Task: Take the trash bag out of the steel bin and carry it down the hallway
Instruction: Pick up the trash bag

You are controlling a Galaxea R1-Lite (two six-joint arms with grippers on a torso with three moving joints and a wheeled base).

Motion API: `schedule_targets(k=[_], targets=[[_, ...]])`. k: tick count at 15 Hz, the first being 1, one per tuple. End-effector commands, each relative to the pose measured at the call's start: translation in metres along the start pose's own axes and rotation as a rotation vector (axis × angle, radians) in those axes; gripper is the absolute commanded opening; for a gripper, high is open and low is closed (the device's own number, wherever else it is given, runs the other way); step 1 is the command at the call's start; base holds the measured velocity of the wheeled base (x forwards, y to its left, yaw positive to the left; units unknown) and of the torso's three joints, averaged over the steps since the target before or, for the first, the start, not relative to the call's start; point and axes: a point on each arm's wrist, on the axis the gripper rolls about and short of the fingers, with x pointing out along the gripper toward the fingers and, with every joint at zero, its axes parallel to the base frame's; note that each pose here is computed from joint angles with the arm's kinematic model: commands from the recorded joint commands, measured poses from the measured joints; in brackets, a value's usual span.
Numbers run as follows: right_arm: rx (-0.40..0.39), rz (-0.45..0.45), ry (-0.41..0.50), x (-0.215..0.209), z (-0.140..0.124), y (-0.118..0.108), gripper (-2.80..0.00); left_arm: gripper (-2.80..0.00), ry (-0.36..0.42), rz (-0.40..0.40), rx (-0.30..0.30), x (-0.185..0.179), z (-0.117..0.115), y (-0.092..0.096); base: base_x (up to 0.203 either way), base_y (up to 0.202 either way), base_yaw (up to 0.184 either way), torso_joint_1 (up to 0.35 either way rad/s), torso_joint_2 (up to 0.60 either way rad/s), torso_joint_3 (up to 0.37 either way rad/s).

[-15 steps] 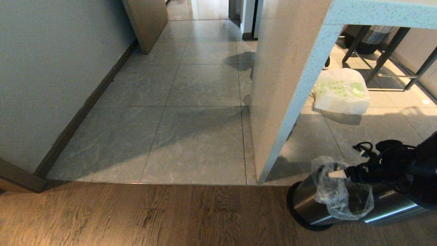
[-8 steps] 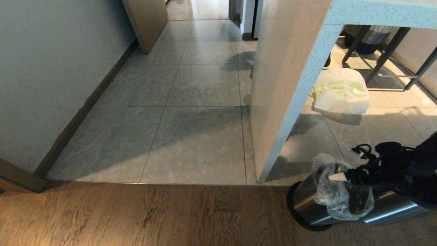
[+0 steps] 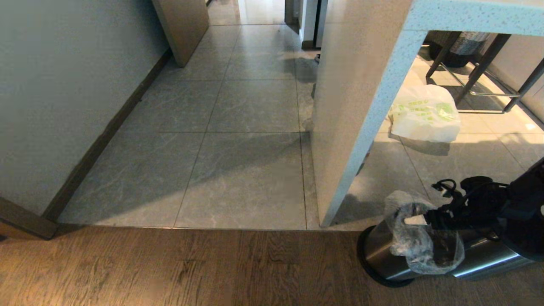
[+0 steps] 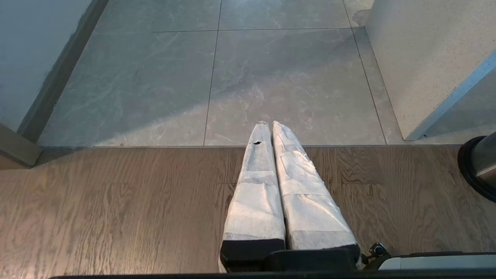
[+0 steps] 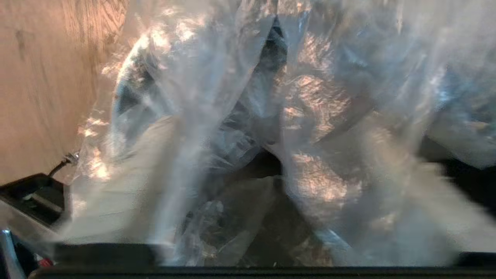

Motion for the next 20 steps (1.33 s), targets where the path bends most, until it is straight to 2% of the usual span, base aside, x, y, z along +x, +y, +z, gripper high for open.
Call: schedule_targets(k=[1, 10, 14, 20], targets=[[-0.008, 0.008, 0.001, 0.002, 0.000, 0.002, -2.80, -2.80, 0.003, 0.001, 0.000, 0.000, 0.000, 0.000, 0.000, 0.000, 0.000, 0.000, 0.00, 0.000], [0.002, 0.000, -0.005, -0.008, 0.007, 0.011, -2.80, -2.80, 0.002, 0.001, 0.000, 0.000, 0.000, 0.000, 0.000, 0.000, 0.000, 0.000, 0.00, 0.000], [0.028, -0.012, -0.038, -0.037, 0.018, 0.027, -2.80, -2.80, 0.001, 0.001, 0.000, 0.000, 0.000, 0.000, 0.000, 0.000, 0.000, 0.000, 0.00, 0.000], [0.018, -0.031, -0.083, -0.085, 0.026, 0.052, -2.80, -2.80, 0.002, 0.001, 0.000, 0.000, 0.000, 0.000, 0.000, 0.000, 0.000, 0.000, 0.00, 0.000]])
